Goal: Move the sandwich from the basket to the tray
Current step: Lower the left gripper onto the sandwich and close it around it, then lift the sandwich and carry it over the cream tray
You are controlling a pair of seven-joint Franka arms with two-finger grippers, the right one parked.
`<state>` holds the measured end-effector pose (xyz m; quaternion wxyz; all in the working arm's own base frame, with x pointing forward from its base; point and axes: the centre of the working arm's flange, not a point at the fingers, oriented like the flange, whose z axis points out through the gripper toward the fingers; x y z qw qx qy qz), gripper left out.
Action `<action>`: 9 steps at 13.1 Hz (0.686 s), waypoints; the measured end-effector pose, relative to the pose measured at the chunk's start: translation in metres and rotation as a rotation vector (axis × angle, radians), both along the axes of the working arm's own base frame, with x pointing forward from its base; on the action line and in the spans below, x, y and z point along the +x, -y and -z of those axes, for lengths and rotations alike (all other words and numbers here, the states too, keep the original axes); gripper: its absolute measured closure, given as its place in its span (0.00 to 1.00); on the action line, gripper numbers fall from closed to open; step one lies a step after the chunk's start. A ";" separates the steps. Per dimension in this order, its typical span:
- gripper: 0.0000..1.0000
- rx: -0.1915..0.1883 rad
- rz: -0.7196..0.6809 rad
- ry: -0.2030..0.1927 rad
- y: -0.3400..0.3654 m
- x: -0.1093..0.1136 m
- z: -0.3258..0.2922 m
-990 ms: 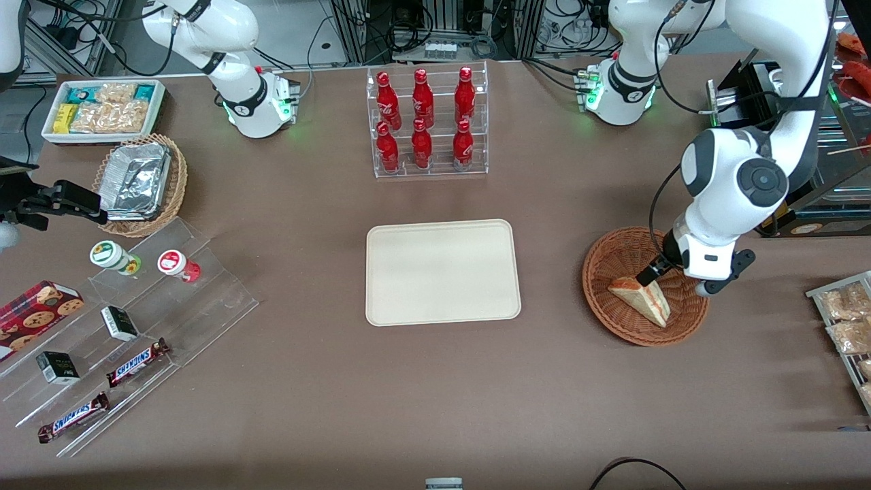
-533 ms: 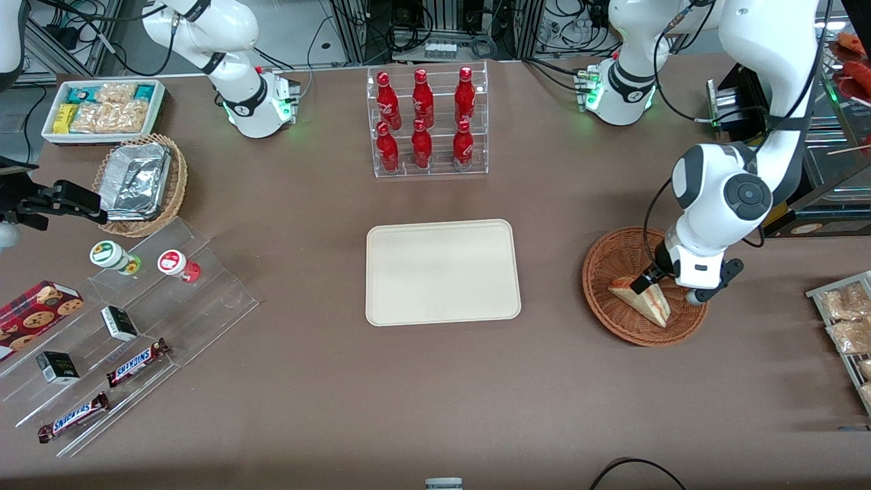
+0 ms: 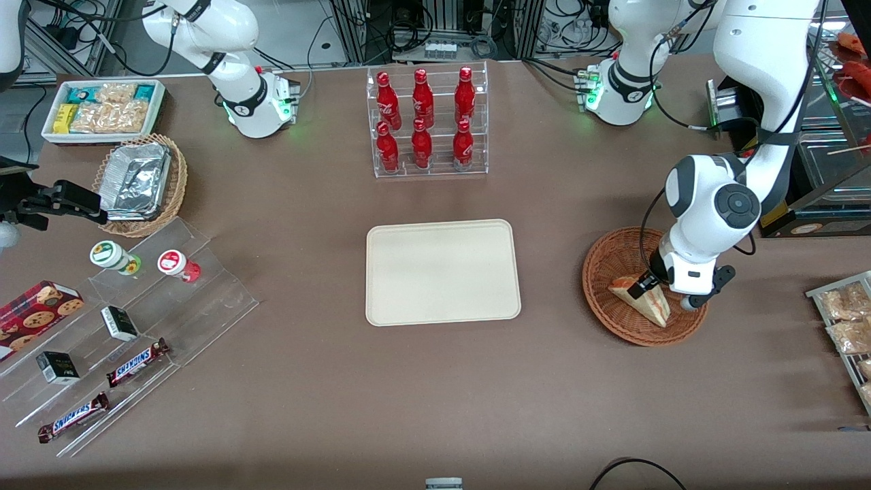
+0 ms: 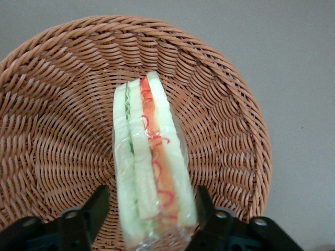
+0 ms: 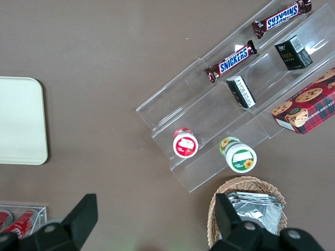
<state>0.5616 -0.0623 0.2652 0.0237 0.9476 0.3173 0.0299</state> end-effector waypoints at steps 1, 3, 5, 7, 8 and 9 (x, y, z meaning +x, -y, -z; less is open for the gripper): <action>0.44 0.000 0.000 0.003 0.000 0.000 0.000; 0.65 -0.001 0.000 0.012 0.000 0.003 -0.003; 0.74 0.003 0.007 0.023 0.001 0.008 -0.011; 0.77 0.052 0.060 -0.018 0.005 0.010 -0.034; 0.78 0.085 0.095 -0.056 0.014 0.012 -0.055; 0.81 0.107 0.128 -0.089 0.031 0.014 -0.082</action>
